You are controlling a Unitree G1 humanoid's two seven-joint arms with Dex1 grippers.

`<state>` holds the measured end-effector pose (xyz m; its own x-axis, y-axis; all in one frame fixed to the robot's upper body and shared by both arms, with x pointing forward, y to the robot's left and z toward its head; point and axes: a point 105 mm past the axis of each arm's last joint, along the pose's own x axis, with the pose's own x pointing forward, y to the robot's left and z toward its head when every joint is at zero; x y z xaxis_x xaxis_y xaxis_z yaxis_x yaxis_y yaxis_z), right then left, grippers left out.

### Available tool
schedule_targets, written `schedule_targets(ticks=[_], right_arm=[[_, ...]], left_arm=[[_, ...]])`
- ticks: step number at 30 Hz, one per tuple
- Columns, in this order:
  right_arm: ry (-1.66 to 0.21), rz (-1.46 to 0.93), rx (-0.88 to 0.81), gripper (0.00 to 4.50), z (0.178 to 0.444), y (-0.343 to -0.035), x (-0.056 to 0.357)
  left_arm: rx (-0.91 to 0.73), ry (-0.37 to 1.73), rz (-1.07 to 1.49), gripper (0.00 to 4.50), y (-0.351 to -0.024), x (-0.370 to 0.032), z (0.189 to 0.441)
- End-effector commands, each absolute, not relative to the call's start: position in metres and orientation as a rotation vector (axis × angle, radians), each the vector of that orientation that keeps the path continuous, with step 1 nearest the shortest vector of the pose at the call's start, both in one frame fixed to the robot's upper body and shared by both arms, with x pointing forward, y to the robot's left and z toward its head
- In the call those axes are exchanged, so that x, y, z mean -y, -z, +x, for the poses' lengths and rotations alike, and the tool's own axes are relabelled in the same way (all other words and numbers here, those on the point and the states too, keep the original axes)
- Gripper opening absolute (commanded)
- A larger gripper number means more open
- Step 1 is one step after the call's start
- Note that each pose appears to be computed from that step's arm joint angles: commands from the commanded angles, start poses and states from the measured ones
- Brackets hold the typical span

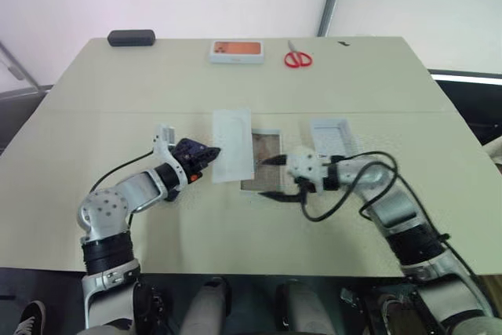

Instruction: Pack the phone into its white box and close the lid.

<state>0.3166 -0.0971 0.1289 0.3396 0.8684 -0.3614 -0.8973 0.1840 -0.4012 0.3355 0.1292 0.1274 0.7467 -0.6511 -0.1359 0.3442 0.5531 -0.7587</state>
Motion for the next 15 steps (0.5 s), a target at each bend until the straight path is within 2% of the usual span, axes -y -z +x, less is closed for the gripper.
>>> schedule_targets(ticks=[1, 5, 15], right_arm=[[-1.181, -0.592, -0.012, 3.88, 0.321, -0.150, 0.122], [-1.141, -0.607, -0.041, 3.88, 0.323, -0.150, 0.145], [-1.124, -0.590, -0.026, 3.88, 0.318, -0.143, 0.139]], left_arm=[[-0.400, 0.631, -0.775, 0.00, -0.132, -0.117, 0.336], [-0.445, 0.657, -0.764, 0.00, -0.120, -0.093, 0.335], [-0.434, 0.668, -0.738, 0.00, -0.120, -0.078, 0.347]])
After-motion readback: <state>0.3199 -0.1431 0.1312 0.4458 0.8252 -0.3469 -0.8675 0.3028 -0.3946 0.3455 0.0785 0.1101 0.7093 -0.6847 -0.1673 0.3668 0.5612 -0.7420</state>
